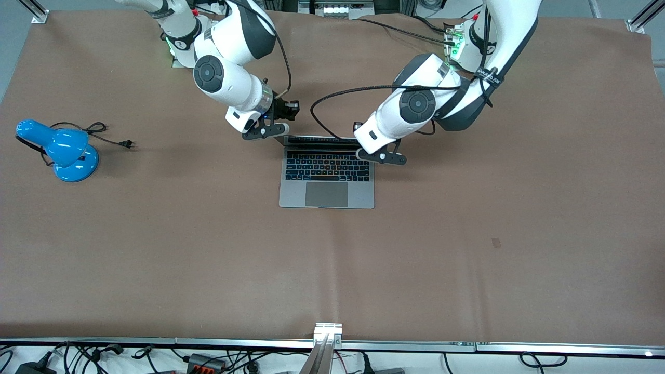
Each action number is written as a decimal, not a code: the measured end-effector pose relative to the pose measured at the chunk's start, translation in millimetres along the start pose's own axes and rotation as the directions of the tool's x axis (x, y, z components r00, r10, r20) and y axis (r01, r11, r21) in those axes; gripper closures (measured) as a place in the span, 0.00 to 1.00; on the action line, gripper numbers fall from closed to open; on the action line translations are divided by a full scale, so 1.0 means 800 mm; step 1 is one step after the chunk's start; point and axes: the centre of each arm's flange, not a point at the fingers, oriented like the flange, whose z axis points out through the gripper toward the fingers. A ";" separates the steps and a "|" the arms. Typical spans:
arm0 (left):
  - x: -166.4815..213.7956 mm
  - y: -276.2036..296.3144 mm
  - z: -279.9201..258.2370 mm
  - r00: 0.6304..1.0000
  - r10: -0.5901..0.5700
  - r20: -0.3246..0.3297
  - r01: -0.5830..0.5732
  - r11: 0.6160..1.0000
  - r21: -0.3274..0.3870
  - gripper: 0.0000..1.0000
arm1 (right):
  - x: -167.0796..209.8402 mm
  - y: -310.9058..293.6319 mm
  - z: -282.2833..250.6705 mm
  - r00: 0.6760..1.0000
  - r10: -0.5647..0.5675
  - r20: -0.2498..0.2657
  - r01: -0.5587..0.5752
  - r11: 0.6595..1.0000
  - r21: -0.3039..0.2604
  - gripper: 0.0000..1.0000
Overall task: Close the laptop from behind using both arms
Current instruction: 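Push the laptop lid down with the right and left grippers, then press the lid flat onto the keyboard with both grippers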
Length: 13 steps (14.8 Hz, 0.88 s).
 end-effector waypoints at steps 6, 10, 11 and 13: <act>0.035 -0.011 0.002 1.000 -0.013 -0.011 0.012 1.000 -0.007 0.99 | 0.053 0.002 0.000 0.996 0.031 -0.086 -0.029 0.999 0.016 0.99; 0.054 -0.016 0.007 1.000 -0.017 -0.012 0.017 1.000 -0.009 0.99 | 0.077 0.017 0.027 0.987 0.055 -0.149 -0.055 0.998 0.007 0.99; 0.058 -0.018 0.010 1.000 -0.016 -0.013 0.016 1.000 -0.007 0.99 | 0.083 0.021 0.038 0.985 0.060 -0.160 -0.061 0.998 0.002 0.99; 0.068 -0.020 0.016 1.000 -0.019 -0.009 0.019 1.000 -0.011 0.99 | 0.094 0.027 0.056 0.983 0.068 -0.170 -0.070 0.997 -0.008 0.99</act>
